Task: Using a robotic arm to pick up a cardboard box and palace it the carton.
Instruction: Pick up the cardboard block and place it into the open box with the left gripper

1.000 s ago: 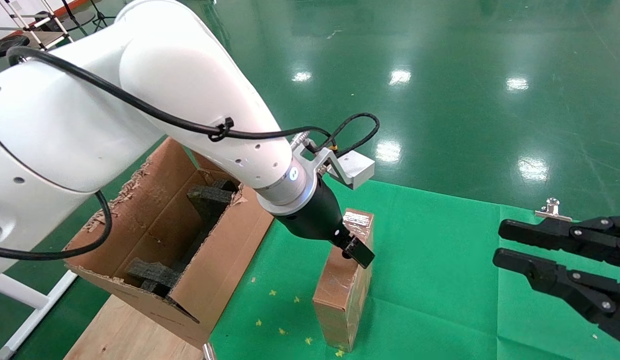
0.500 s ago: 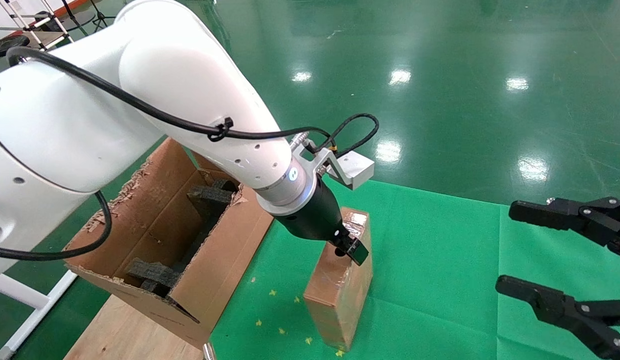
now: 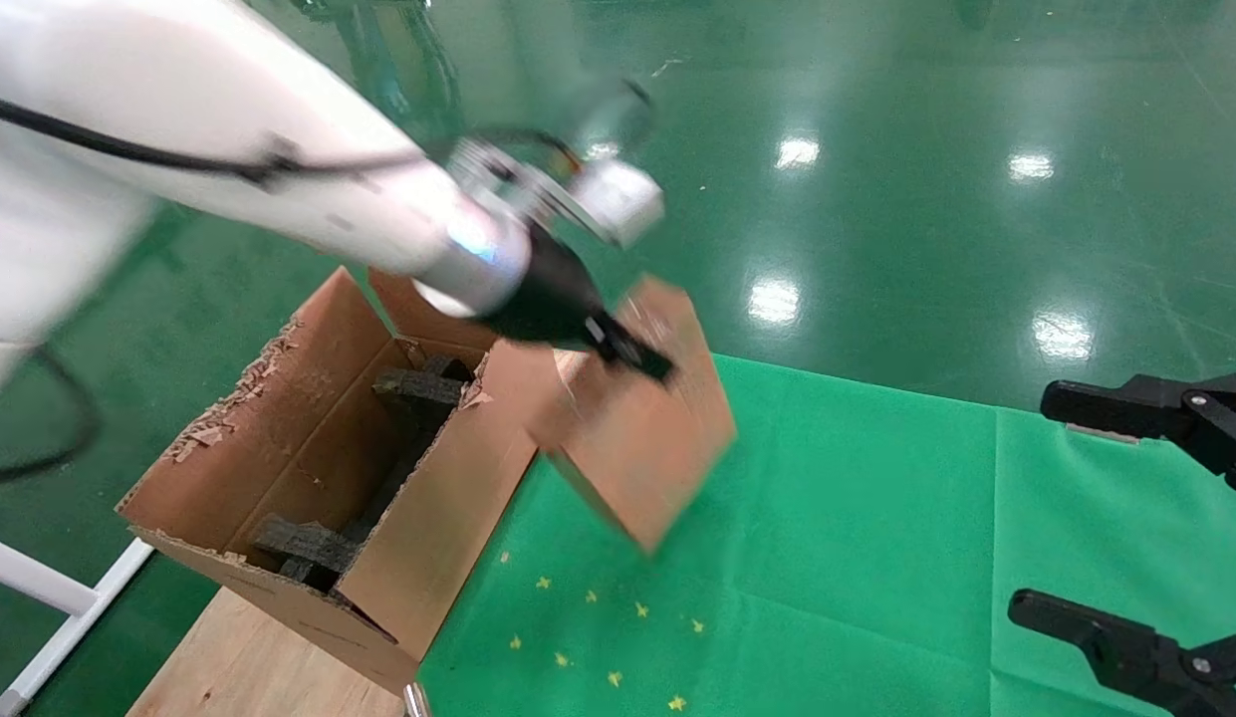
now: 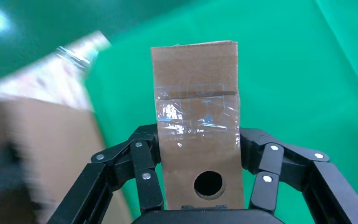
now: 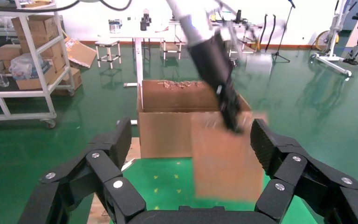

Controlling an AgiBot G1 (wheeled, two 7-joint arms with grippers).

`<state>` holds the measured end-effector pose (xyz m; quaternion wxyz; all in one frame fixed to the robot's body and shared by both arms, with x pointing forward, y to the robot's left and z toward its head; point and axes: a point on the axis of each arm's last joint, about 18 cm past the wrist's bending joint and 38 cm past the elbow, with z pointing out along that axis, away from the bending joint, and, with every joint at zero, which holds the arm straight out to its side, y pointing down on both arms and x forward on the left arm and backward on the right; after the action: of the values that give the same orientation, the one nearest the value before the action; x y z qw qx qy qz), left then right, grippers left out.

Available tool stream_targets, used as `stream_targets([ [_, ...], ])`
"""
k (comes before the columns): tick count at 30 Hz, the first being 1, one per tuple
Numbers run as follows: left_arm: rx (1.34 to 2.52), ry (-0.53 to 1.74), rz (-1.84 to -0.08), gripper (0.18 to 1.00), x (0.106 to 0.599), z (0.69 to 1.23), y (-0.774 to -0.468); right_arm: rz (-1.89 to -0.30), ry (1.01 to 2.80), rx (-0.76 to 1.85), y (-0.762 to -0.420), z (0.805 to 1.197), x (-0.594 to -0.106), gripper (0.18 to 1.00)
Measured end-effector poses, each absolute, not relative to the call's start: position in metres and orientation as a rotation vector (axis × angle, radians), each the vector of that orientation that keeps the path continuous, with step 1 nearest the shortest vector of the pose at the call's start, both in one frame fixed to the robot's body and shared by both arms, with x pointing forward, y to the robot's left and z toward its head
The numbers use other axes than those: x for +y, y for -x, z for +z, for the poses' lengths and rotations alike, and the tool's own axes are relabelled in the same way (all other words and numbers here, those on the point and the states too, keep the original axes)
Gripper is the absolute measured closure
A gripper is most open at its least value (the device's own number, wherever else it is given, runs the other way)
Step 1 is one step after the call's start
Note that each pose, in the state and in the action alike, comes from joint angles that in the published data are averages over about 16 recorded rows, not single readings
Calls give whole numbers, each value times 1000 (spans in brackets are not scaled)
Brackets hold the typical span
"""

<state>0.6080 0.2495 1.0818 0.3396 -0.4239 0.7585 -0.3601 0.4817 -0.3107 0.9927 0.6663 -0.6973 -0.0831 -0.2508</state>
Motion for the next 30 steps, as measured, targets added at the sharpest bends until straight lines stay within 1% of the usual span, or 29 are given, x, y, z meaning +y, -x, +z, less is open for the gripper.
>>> stream_targets([
  [3,1885,1064,-1009,800,285,1112,-602,-566,1574,-188,-482,993,-311,258],
  [5,1825,1038,-1049,821,310,1132,-595,-566,1574,-188,-482,993,-311,241],
  [8,1738,1006,-1093,830,351,1159,-582,-566,1574,-188,-482,993,-311,215],
  [11,1670,984,-1107,838,390,1178,-569,-566,1574,-188,-482,993,-311,198],
  [14,1635,979,-1093,842,427,1185,-558,-566,1574,-188,-482,993,-311,187],
  [18,1635,999,-1038,845,471,1178,-546,-566,1574,-188,-482,993,-311,180],
  [22,1675,1036,-959,846,506,1156,-540,-566,1574,-188,-482,993,-311,178],
  [30,1773,1107,-788,848,551,1102,-547,-566,1574,-188,-482,993,-311,178],
])
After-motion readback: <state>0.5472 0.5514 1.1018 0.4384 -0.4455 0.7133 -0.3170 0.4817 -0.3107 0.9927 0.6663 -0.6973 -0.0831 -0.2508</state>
